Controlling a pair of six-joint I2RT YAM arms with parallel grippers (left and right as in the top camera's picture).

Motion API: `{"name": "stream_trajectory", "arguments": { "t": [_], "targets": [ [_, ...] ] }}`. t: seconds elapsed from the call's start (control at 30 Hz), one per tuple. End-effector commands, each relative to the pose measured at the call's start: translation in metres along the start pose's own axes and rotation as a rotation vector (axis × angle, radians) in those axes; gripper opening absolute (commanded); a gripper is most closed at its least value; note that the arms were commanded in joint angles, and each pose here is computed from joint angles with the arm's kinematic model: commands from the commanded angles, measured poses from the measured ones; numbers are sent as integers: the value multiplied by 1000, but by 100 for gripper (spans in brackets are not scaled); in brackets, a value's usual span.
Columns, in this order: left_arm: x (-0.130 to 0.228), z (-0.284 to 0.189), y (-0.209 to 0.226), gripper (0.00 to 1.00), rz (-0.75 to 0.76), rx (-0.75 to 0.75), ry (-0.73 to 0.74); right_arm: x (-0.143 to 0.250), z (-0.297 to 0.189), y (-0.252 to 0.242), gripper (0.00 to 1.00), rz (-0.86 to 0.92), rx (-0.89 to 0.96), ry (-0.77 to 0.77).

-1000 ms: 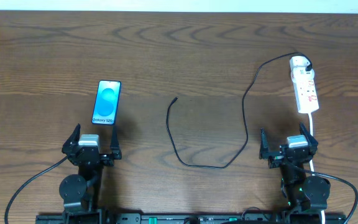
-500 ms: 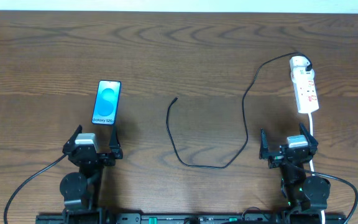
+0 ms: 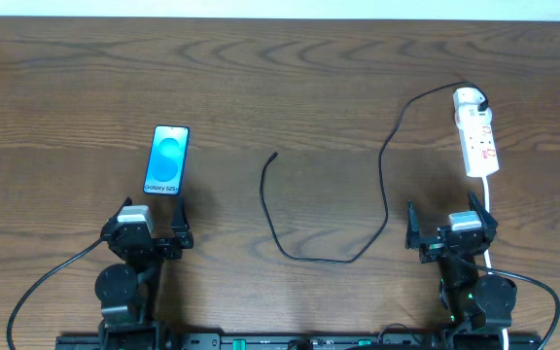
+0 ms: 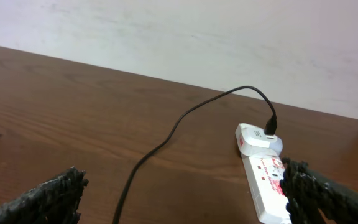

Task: Plug charger to phone and switch on socket
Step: 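Raise the left arm and move the left gripper above the blue phone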

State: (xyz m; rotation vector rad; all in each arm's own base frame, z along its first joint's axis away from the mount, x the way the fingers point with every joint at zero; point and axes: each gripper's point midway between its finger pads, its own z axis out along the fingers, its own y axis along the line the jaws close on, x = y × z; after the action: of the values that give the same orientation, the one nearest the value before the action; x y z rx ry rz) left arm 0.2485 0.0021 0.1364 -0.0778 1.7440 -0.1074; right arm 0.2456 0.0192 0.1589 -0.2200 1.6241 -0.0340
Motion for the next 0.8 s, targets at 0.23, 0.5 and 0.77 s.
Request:
{"name": "stream_trajectory", "arguments": {
  "t": [0.23, 0.5, 0.77],
  "targets": [
    [-9, 3, -2, 94, -21, 2, 60, 2, 0, -1, 99, 15, 1, 4],
    [-46, 18, -11, 94, 79, 38, 116, 2, 0, -1, 99, 15, 1, 4],
    [-69, 53, -43, 94, 66, 236, 252, 2, 0, -1, 99, 15, 1, 4]
  ]
}}
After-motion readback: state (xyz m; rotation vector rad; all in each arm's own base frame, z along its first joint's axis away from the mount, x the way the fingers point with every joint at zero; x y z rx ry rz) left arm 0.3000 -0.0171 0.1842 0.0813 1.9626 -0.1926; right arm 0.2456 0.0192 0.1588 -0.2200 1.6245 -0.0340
